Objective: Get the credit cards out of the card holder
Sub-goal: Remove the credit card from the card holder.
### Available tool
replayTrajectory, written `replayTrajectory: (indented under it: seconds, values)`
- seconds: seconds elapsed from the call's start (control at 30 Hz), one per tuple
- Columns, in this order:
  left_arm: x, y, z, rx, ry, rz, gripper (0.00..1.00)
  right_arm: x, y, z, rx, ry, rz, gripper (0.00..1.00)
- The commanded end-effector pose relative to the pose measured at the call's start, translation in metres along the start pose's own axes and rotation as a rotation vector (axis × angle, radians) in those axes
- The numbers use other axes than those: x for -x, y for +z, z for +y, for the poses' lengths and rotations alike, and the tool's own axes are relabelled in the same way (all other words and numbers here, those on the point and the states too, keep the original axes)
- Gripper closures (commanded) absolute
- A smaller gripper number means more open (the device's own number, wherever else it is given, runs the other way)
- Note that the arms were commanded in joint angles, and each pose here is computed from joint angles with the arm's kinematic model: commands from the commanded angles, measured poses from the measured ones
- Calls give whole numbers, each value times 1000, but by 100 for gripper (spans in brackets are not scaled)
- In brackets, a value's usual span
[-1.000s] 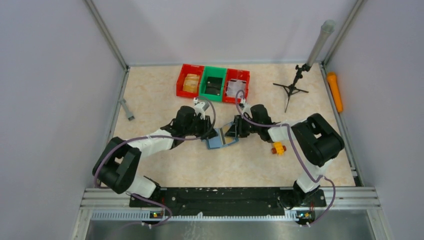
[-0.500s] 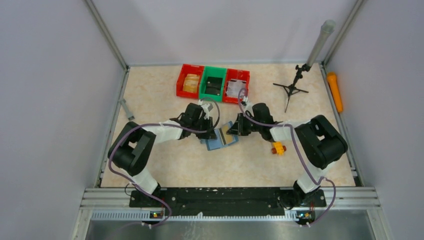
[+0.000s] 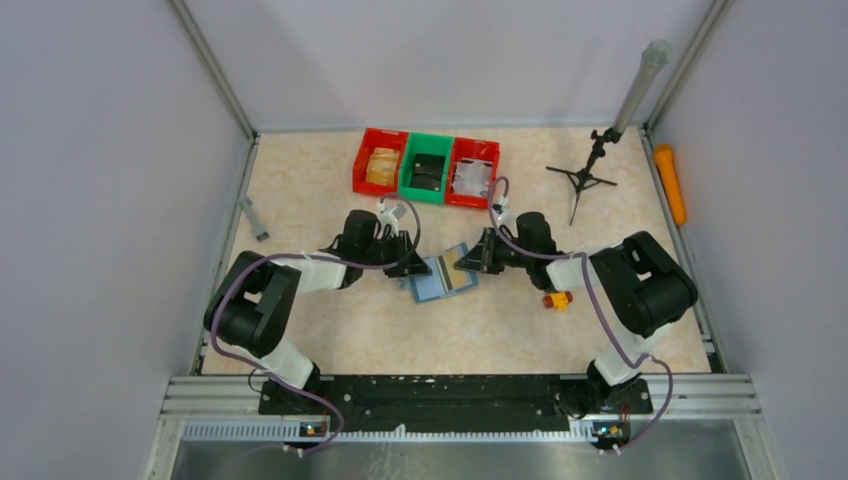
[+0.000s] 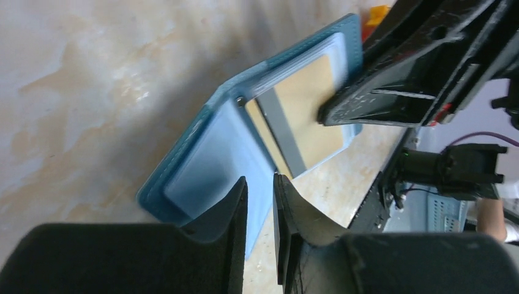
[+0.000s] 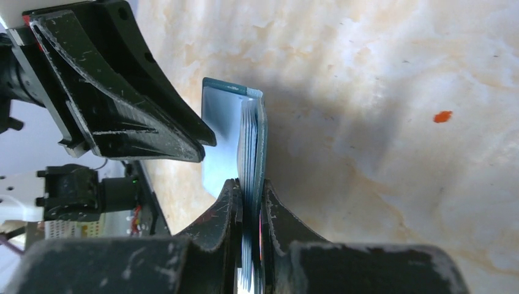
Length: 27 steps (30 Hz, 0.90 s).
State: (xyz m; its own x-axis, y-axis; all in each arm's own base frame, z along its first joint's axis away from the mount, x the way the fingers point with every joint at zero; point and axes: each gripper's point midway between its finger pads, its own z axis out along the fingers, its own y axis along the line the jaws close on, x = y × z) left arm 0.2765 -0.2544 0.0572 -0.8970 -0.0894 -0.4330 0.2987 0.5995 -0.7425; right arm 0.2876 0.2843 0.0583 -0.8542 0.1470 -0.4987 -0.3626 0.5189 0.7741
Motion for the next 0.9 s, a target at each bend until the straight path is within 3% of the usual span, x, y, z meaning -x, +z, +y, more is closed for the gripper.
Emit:
replayTrajectory:
  seconds: [0.0, 0.43, 0.87]
  values:
    - [19, -8, -43, -187, 87, -57, 74, 26, -6, 44, 184, -47, -87, 100]
    - [16, -6, -50, -259, 47, -37, 68, 27, -14, 66, 299, -57, -95, 100]
    - [28, -39, -87, -470, 102, -142, 89, 32, -30, 97, 441, -81, -139, 100]
